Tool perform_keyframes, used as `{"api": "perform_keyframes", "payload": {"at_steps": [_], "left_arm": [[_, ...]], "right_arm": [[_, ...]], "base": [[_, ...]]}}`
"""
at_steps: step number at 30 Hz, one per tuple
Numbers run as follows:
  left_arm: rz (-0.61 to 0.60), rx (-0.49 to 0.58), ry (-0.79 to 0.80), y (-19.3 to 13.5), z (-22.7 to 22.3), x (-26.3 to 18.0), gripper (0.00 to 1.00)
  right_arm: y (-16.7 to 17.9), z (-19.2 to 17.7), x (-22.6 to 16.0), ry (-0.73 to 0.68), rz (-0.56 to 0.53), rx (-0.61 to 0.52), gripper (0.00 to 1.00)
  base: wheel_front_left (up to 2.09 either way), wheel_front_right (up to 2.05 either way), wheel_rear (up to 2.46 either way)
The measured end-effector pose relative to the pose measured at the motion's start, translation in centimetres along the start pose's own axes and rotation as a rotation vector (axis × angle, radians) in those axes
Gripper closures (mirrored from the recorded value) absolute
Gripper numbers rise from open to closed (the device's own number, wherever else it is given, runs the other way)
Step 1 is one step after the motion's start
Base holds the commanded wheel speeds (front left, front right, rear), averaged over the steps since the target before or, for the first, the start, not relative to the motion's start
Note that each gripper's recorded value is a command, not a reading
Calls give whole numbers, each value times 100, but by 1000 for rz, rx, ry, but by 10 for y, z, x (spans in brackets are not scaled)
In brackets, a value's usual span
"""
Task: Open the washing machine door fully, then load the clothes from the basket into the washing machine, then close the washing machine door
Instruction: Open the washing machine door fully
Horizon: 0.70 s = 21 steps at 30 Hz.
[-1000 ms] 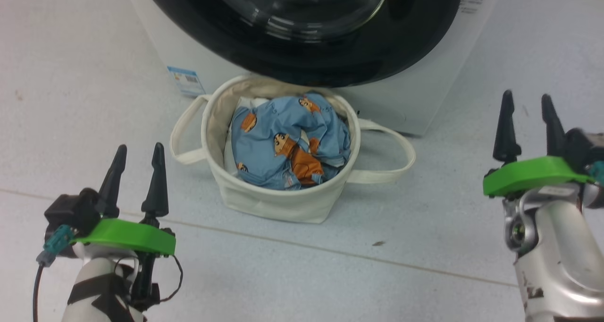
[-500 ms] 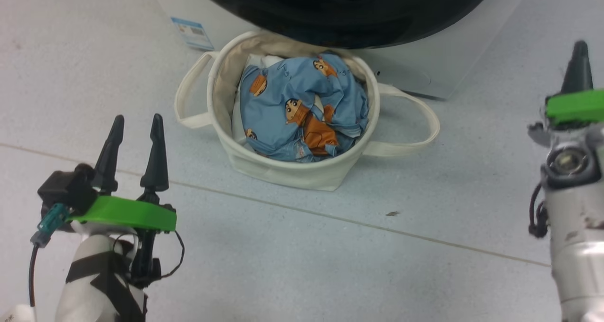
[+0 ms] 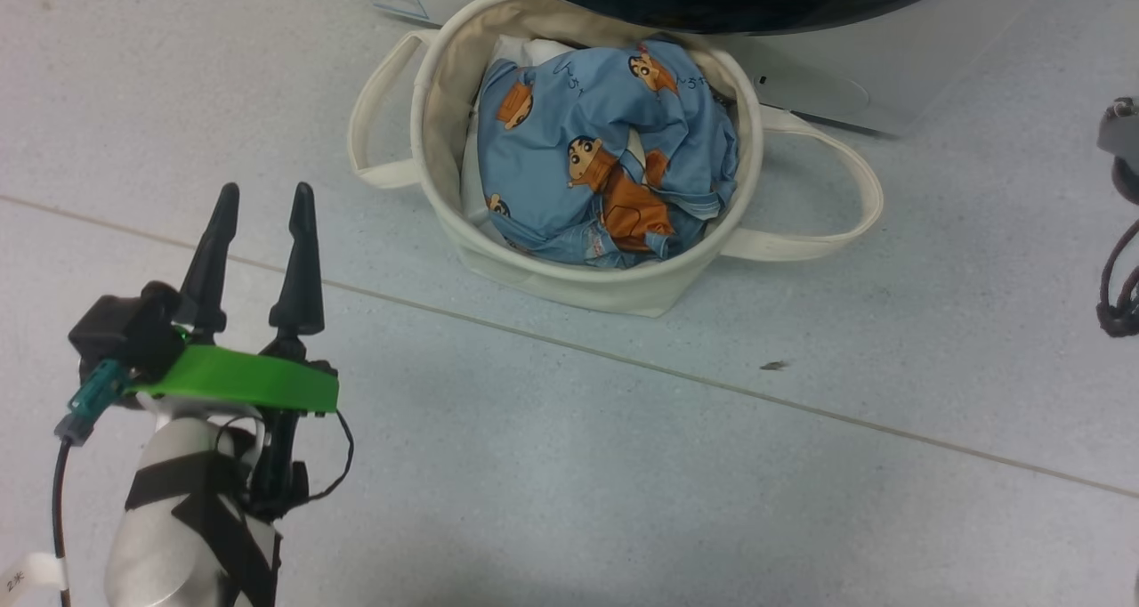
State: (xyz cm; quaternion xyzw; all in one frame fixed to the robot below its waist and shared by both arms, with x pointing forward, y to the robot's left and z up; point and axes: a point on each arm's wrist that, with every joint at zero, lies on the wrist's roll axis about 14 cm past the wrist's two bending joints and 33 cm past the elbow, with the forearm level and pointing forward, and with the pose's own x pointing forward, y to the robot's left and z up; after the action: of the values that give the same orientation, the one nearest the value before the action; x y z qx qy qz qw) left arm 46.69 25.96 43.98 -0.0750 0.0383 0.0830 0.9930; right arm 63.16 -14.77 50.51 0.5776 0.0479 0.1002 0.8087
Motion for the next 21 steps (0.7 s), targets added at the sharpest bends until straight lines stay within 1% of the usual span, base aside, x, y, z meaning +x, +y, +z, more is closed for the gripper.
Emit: {"api": "perform_keyframes", "payload": {"at_steps": [3, 7, 10, 18, 20, 21], "left_arm": [[11, 4, 4, 5, -1, -1, 0], [20, 9, 7, 8, -2, -3, 0], [28, 15, 16, 12, -6, -1, 0], [35, 29, -17, 15, 0, 9, 0], [31, 28, -21, 13, 1, 10, 0], [30, 27, -23, 12, 2, 10, 0]], "right_arm": [[7, -9, 7, 57, 26, 32, 100], [17, -10, 16, 99, 55, 11, 100], [28, -15, 30, 123, 91, 14, 100], [31, -33, 50, 202, 117, 13, 100], [30, -36, 50, 230, 112, -2, 100], [30, -38, 49, 252, 108, -28, 100]], "base": [[0, 0, 0], [0, 0, 0], [0, 0, 0], [0, 0, 0], [0, 0, 0], [0, 0, 0]]}}
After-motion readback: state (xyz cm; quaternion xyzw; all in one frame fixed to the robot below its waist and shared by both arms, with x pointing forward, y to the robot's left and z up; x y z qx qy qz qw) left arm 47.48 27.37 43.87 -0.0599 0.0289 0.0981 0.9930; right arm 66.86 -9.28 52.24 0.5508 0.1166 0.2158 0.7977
